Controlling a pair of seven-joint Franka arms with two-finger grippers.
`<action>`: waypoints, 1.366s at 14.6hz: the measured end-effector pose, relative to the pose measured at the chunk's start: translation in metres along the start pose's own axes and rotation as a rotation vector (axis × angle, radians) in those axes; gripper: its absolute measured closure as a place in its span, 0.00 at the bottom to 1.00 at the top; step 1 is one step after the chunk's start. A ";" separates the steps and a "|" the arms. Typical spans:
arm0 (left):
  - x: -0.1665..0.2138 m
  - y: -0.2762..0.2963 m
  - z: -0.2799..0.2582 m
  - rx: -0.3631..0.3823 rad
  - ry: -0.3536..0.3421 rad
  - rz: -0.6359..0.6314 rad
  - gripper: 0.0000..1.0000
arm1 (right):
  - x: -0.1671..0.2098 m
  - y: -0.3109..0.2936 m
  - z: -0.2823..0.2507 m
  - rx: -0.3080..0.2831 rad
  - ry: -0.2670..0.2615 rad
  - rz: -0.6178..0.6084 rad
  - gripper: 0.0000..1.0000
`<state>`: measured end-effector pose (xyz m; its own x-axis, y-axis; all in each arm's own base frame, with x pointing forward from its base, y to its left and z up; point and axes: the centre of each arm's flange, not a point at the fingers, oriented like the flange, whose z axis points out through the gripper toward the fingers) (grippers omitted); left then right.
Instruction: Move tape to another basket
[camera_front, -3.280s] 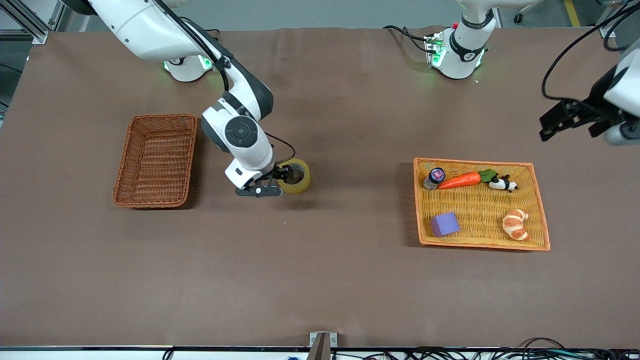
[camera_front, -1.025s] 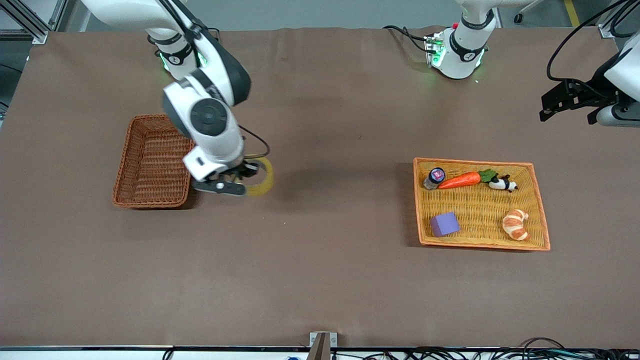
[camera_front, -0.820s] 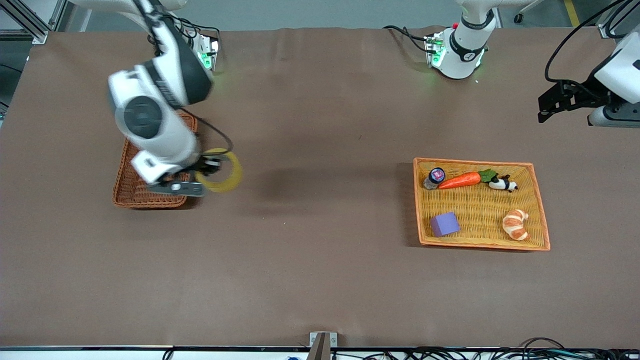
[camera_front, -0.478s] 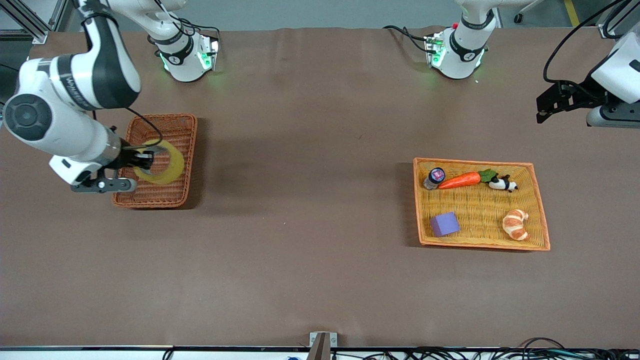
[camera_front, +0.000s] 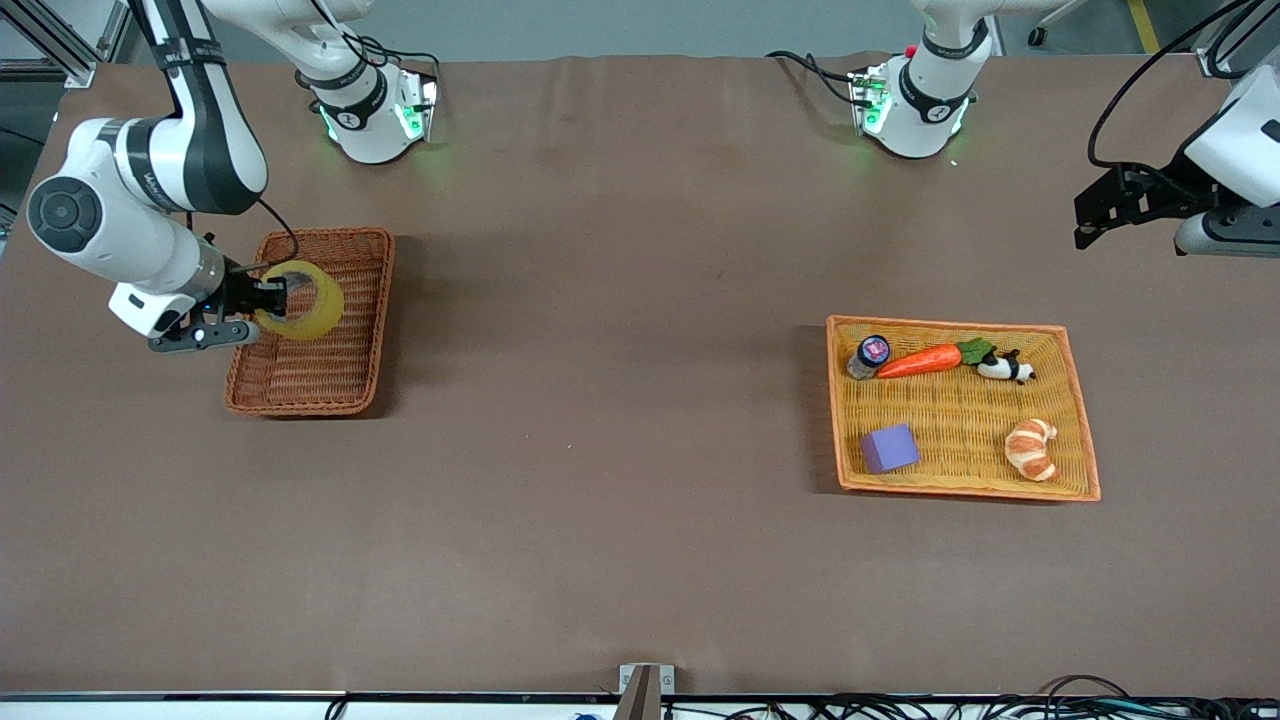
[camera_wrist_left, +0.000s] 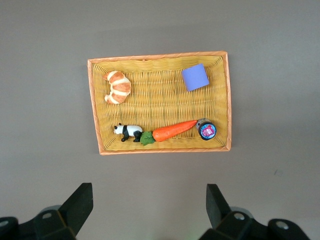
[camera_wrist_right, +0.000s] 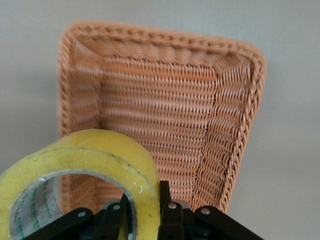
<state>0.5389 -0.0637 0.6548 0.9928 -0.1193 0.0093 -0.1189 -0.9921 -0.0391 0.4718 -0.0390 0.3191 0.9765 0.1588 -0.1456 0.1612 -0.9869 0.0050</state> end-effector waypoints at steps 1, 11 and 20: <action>0.000 -0.001 0.000 0.000 0.003 -0.001 0.00 | -0.009 0.005 0.018 0.000 0.020 -0.010 0.78; 0.017 0.003 0.015 -0.006 0.017 0.010 0.00 | -0.041 0.010 0.107 -0.018 0.096 -0.031 0.78; 0.017 0.004 0.015 -0.006 0.019 0.011 0.00 | -0.024 0.017 0.079 -0.004 0.036 -0.018 0.15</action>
<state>0.5554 -0.0693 0.6401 0.9910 -0.1313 0.0276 -0.1304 -0.9909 -0.0333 0.4394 -0.0620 0.2442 0.9779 0.1779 -0.1097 0.1797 -0.9837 0.0063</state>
